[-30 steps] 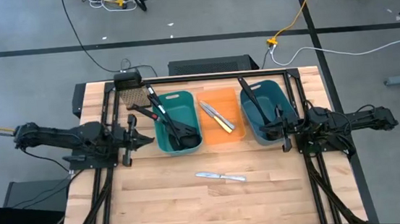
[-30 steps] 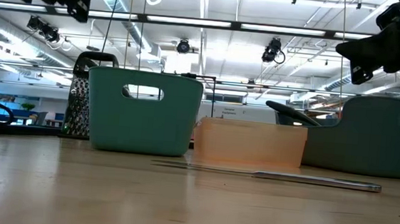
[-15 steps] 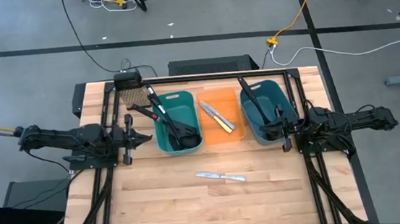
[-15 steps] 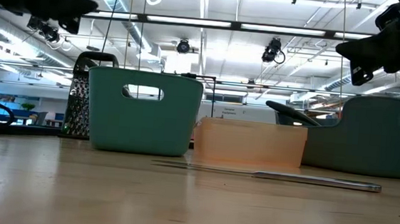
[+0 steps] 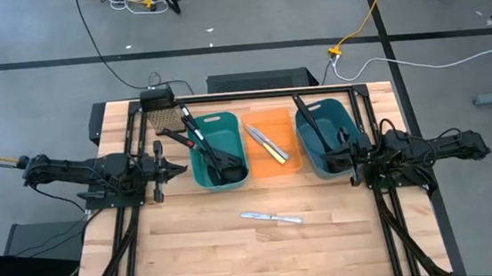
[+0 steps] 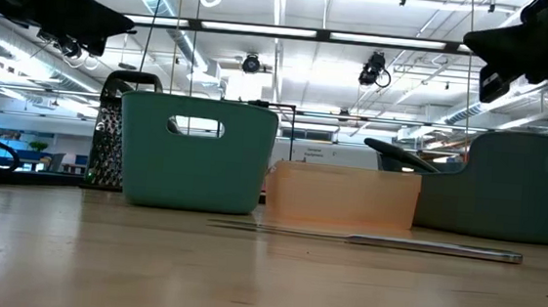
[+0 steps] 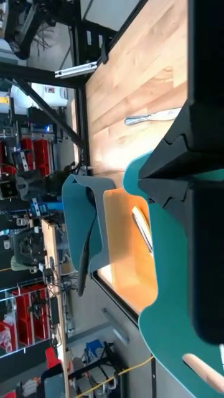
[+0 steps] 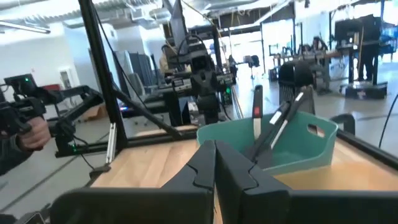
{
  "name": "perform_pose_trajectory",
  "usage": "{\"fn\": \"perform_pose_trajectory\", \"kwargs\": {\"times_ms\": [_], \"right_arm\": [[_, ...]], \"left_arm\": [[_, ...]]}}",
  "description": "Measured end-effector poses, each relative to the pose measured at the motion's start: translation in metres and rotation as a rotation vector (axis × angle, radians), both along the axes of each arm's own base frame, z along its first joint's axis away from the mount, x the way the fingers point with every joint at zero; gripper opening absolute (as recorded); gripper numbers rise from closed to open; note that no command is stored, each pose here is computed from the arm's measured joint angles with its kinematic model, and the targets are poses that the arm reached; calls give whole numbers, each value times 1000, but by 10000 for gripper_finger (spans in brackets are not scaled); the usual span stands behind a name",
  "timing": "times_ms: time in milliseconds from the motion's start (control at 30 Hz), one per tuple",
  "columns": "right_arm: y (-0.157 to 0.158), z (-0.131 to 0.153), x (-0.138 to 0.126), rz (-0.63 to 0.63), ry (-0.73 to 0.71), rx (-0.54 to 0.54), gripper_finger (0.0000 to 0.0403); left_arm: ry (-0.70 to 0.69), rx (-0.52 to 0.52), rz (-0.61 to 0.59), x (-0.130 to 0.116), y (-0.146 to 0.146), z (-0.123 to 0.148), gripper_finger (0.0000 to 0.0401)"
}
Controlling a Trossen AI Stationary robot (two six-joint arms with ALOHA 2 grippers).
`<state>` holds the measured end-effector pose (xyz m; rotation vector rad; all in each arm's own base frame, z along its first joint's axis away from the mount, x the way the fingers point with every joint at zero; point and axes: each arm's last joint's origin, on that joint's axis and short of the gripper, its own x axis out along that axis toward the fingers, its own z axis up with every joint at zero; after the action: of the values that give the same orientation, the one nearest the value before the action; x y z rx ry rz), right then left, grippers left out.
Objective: Pick & Place Kitchen Items
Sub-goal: Adjust the dark green bin on the table
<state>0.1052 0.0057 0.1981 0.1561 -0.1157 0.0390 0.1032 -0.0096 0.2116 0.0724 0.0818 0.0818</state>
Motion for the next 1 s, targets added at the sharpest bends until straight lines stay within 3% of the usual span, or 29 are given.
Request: {"fn": "perform_pose_trajectory", "kwargs": {"times_ms": [267, 533, 733, 1000], "right_arm": [[9, 32, 15, 53, 78, -3, 10], [42, 71, 64, 111, 455, -32, 10], [81, 71, 105, 78, 764, 7, 29], [126, 41, 152, 32, 972, 71, 123]], "left_arm": [[-11, -19, 4, 0, 0, 1, 4], [-12, 3, 24, 0, 1, 1, 10], [-21, 1, 24, 0, 1, 2, 6], [-23, 1, 24, 0, 1, 2, 12]]}}
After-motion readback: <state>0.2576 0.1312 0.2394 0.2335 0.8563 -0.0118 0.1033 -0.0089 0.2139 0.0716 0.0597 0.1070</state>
